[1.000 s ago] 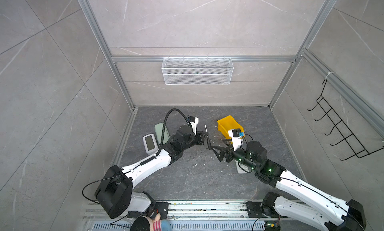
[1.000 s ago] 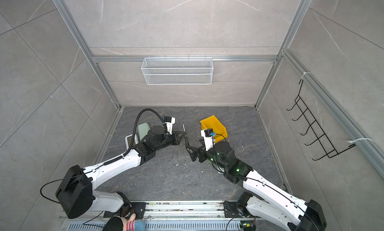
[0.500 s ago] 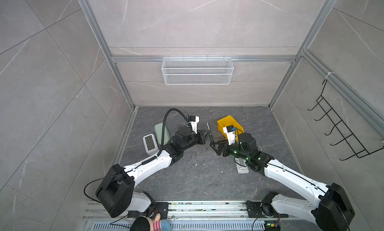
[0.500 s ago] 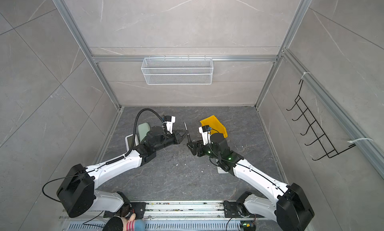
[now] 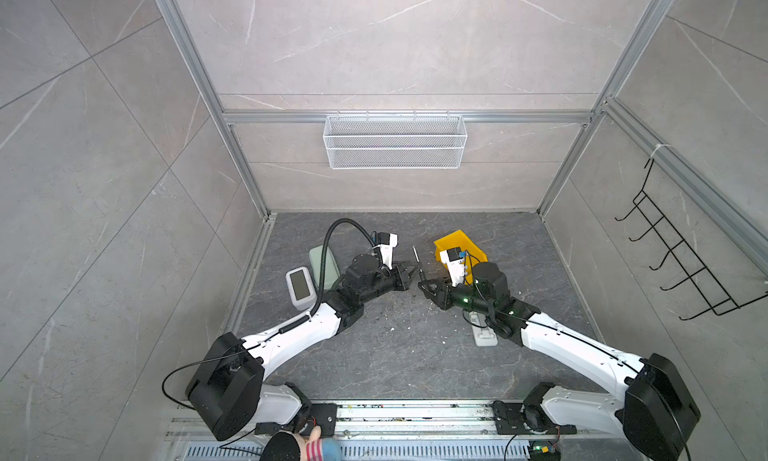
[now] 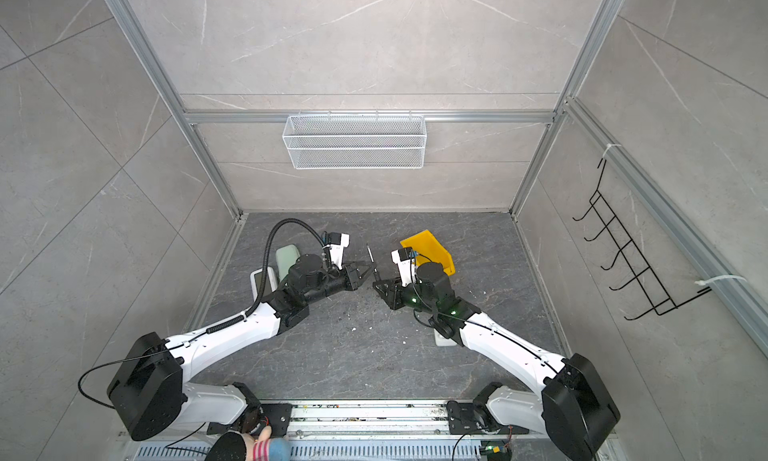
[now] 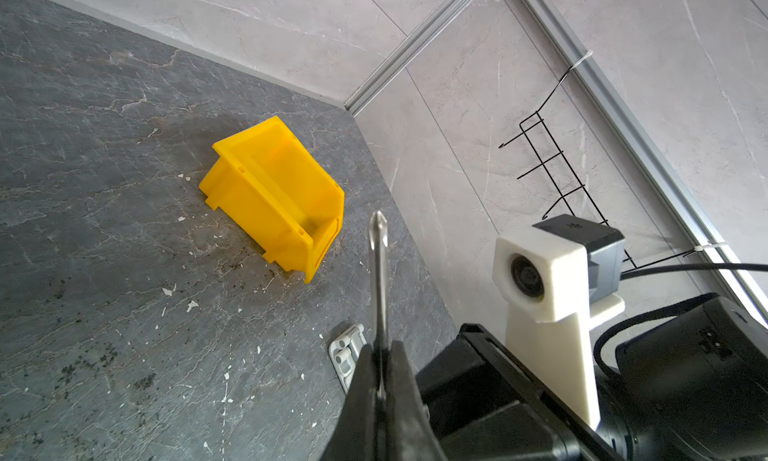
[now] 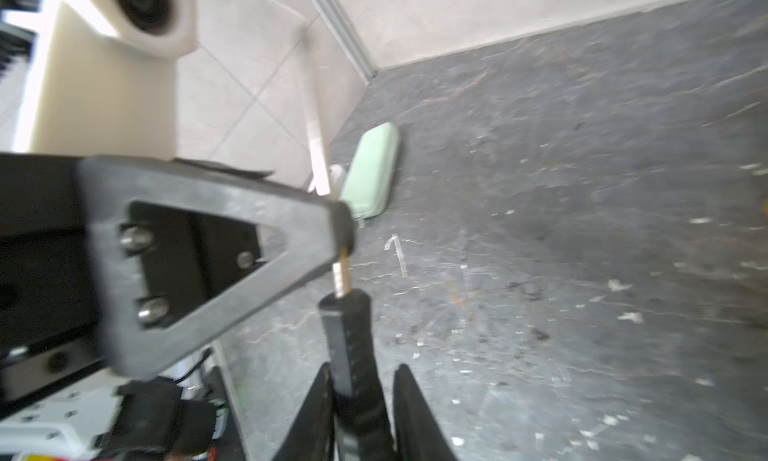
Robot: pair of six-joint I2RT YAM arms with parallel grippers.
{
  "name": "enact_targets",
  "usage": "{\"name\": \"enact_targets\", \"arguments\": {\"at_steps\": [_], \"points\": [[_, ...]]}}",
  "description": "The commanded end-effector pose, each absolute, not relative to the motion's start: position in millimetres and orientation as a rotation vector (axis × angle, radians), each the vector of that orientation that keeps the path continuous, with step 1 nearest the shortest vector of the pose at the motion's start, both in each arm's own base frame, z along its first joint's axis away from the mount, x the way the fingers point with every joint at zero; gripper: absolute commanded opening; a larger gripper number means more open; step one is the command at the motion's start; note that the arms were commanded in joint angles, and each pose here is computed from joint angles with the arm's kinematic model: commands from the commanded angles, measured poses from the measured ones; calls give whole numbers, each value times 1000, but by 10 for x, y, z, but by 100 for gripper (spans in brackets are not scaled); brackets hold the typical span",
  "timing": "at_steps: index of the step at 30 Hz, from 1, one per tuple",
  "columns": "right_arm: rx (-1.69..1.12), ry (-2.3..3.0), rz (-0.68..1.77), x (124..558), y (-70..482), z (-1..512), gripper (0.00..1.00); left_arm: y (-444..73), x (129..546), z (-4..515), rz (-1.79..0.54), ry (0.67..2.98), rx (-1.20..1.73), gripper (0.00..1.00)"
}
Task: Put the screwdriver in the bin
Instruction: 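Close the right gripper on the screwdriver handle and open the left gripper, then carry the screwdriver with the right gripper over the yellow bin while the left arm waits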
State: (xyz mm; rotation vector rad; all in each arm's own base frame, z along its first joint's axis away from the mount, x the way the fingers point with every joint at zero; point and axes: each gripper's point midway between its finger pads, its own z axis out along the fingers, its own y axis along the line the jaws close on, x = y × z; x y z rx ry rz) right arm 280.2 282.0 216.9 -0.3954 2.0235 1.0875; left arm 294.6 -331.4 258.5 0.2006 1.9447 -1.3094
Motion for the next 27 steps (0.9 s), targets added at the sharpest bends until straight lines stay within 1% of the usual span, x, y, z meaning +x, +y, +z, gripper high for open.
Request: {"name": "enact_targets", "arguments": {"at_steps": [1,2,3,6,7,8,10,13,14,15,16,17,19,22,24,27], "points": [[-378,1965,1080,2876,2793,2343,9,-3296,2875,2870,-1347,1848,240,0],[-385,1965,1076,2867,2788,2341,2,-3291,2875,2866,-1341,1848,242,0],[-391,1965,1073,2856,2787,2347,0,-3290,2875,2863,-1337,1847,246,0],[-403,1964,1061,2844,2770,2363,0,-3284,2881,2845,-1326,1850,249,0],[-407,1964,1057,2839,2763,2363,0,-3287,2879,2847,-1323,1850,254,4],[-414,1963,1053,2829,2761,2367,0,-3285,2882,2841,-1318,1852,255,9],[-433,1959,1039,2817,2754,2365,0,-3281,2883,2829,-1307,1855,261,16],[-451,1949,1002,2822,2721,2378,0,-3258,2897,2819,-1276,1853,268,35],[-452,1948,987,2827,2707,2382,0,-3251,2894,2821,-1267,1850,275,42],[-455,1950,968,2835,2688,2377,0,-3236,2898,2828,-1253,1843,280,52],[-460,1950,945,2847,2667,2377,0,-3225,2892,2838,-1239,1840,290,66],[-468,1952,925,2850,2653,2370,0,-3212,2890,2835,-1221,1841,298,74],[-488,1958,874,2866,2613,2363,0,-3183,2875,2849,-1176,1835,340,85],[-513,1969,796,2894,2534,2360,0,-3147,2835,2875,-1091,1807,432,95],[-503,1980,716,2945,2442,2350,0,-3123,2799,2886,-1032,1779,500,100],[-511,1980,614,2993,2306,2350,0,-3081,2762,2855,-953,1752,582,100]]}}
